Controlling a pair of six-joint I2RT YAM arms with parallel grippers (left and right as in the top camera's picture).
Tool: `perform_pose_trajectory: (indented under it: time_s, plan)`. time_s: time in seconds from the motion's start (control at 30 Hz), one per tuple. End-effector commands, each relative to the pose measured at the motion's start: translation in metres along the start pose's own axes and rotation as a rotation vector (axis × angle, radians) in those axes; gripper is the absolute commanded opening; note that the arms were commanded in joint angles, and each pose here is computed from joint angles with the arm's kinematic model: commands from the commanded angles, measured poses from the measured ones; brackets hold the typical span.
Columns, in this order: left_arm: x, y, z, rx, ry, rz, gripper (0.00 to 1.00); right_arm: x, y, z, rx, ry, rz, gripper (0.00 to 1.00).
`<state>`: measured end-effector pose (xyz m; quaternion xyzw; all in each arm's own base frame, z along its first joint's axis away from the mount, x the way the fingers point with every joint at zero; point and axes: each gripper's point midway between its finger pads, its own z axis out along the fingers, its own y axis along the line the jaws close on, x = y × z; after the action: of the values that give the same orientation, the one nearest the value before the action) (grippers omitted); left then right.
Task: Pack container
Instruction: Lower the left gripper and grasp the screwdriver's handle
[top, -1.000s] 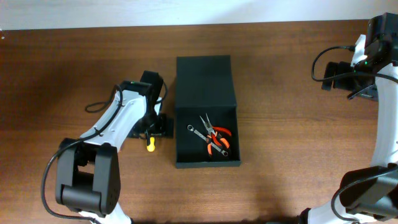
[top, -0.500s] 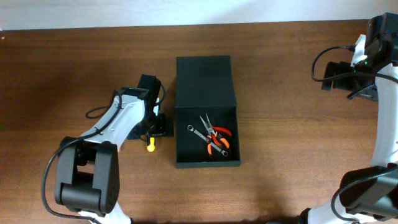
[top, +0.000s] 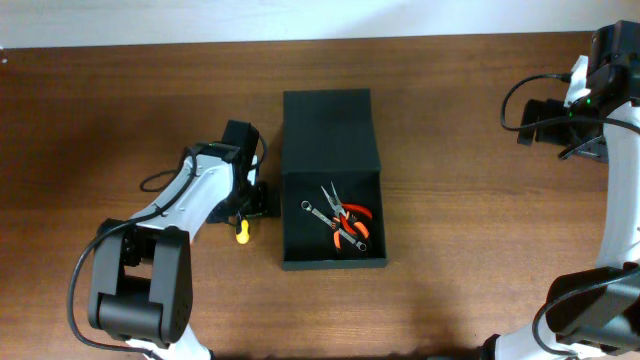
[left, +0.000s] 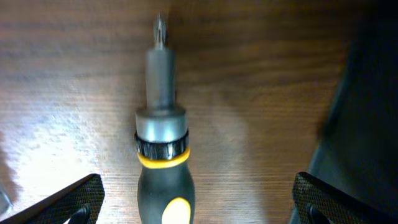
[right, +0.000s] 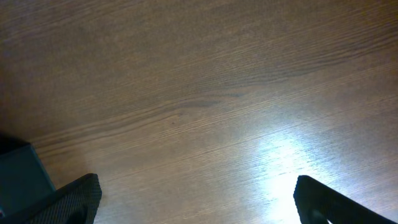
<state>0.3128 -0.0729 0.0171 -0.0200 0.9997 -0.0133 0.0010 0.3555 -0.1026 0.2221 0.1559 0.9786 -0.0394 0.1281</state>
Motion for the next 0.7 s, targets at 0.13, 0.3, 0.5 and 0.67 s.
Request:
perform_pose_trajectory:
  time_s: [0.13,0.3,0.5,0.67]
  plan:
    - [0.005,0.006,0.009,-0.012,0.02,-0.009,0.99,0.0,-0.004,-0.003,0.01,-0.009,0.014,0.99]
    - [0.002,0.005,0.009,-0.009,0.008,0.001,0.99,0.0,-0.004,-0.003,0.01,-0.009,0.014,0.99]
    - [-0.002,0.014,0.009,-0.007,0.0,-0.029,0.99,0.0,-0.004,-0.003,0.01,-0.009,0.014,0.99]
    - [-0.003,0.024,0.009,-0.006,0.004,-0.03,0.99,0.0,-0.004,-0.003,0.01,-0.009,0.014,0.99]
